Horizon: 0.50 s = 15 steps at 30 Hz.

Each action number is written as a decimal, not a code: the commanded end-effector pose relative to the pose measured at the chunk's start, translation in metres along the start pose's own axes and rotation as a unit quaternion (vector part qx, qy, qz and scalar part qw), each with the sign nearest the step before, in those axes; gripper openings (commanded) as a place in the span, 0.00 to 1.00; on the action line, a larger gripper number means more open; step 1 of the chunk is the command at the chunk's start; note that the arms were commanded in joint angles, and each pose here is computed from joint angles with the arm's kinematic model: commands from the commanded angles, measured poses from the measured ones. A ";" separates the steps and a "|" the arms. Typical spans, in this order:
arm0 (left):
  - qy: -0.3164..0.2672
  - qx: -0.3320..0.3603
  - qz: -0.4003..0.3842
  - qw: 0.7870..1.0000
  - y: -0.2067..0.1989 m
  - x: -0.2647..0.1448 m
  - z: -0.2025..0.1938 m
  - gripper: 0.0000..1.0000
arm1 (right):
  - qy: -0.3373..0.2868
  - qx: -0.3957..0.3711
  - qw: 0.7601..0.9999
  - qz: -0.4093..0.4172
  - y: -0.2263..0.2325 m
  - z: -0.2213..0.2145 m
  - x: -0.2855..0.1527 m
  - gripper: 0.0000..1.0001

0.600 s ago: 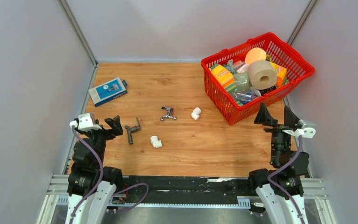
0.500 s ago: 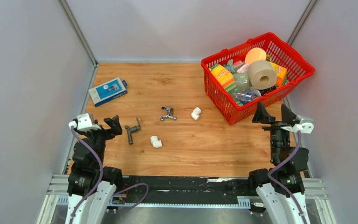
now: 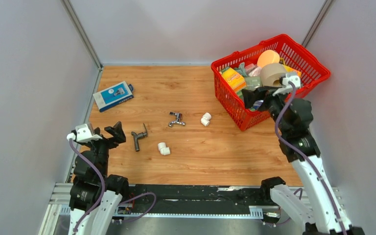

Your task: Install the water faucets

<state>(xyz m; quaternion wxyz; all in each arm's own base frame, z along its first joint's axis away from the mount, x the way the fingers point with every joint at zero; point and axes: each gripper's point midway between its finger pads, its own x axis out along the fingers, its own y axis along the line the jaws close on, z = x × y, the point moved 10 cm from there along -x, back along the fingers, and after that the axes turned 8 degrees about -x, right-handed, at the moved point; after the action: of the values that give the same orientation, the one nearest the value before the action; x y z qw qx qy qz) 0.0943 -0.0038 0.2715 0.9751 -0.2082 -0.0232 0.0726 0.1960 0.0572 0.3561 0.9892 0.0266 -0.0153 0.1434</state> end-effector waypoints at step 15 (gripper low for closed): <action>0.061 0.009 -0.051 0.997 -0.010 0.008 -0.015 0.99 | 0.188 -0.065 0.962 0.188 0.177 -0.066 0.071 1.00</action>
<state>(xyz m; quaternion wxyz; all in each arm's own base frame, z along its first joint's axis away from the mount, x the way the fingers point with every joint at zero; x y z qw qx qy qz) 0.1009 -0.0131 0.2638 0.9787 -0.2032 0.0108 0.0290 0.2223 0.2269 0.2952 0.9266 -0.0546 0.1704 0.3309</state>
